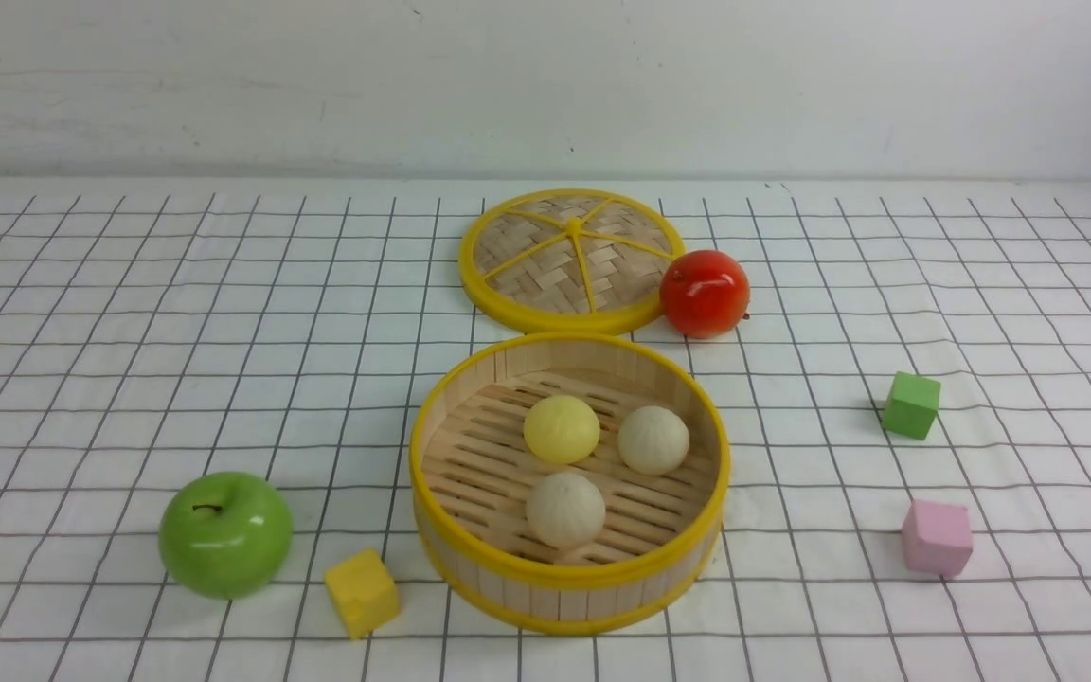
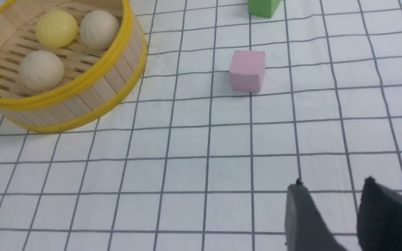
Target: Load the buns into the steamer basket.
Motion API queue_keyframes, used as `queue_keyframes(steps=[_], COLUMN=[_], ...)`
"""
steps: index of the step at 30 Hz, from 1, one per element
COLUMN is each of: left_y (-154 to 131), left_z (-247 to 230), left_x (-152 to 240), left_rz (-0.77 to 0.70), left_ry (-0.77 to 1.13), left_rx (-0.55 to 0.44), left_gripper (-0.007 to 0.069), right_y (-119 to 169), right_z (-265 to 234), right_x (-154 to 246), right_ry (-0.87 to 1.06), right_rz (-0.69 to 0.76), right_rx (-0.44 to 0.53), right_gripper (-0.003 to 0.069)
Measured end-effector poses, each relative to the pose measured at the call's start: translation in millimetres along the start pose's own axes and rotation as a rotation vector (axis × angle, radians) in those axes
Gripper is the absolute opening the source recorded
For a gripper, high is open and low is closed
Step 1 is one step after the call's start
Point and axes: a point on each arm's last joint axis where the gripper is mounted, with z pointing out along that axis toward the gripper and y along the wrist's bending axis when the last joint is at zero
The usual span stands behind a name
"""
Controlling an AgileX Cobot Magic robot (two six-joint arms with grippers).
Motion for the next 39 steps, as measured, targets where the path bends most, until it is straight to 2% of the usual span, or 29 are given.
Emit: queue_keyframes(steps=[8, 9, 10, 11, 12, 13, 20, 23, 26, 32, 39], left_y=[0.0, 0.0, 0.0, 0.0, 0.0, 0.0, 0.0, 0.0, 0.0, 0.0, 0.0], left_z=[0.0, 0.0, 0.0, 0.0, 0.0, 0.0, 0.0, 0.0, 0.0, 0.0, 0.0], left_x=[0.0, 0.0, 0.0, 0.0, 0.0, 0.0, 0.0, 0.0, 0.0, 0.0, 0.0], left_rz=[0.0, 0.0, 0.0, 0.0, 0.0, 0.0, 0.0, 0.0, 0.0, 0.0, 0.001], left_ry=[0.0, 0.0, 0.0, 0.0, 0.0, 0.0, 0.0, 0.0, 0.0, 0.0, 0.0], left_rx=[0.0, 0.0, 0.0, 0.0, 0.0, 0.0, 0.0, 0.0, 0.0, 0.0, 0.0], left_gripper=[0.0216, 0.0216, 0.0216, 0.0216, 0.0216, 0.0216, 0.0218, 0.0217, 0.0221, 0.023, 0.0235], right_y=[-0.9, -0.5, 0.9, 1.0, 2.3, 2.8, 2.5, -0.4, -9.8, -19.3, -20.6], right_z=[-2.2, -3.4, -6.0, -6.8, -8.4, -9.4, 10.4, 21.1, 49.3, 74.0, 74.8], right_x=[0.3, -0.2, -1.4, -1.4, -2.1, -1.8, 18.4, 31.5, 58.4, 82.7, 80.2], right_ry=[-0.02, -0.038, -0.078, -0.087, -0.131, -0.182, -0.368, -0.384, -0.304, -0.252, -0.307], right_rz=[-0.001, 0.001, -0.008, -0.015, -0.036, -0.068, -0.226, -0.226, -0.207, -0.184, -0.174], right_rx=[-0.002, -0.012, -0.04, -0.042, -0.06, -0.057, -0.016, 0.002, 0.056, 0.1, 0.119], right_gripper=[0.016, 0.014, 0.0082, 0.0073, 0.0015, -0.0011, -0.002, -0.002, -0.002, -0.0018, -0.0017])
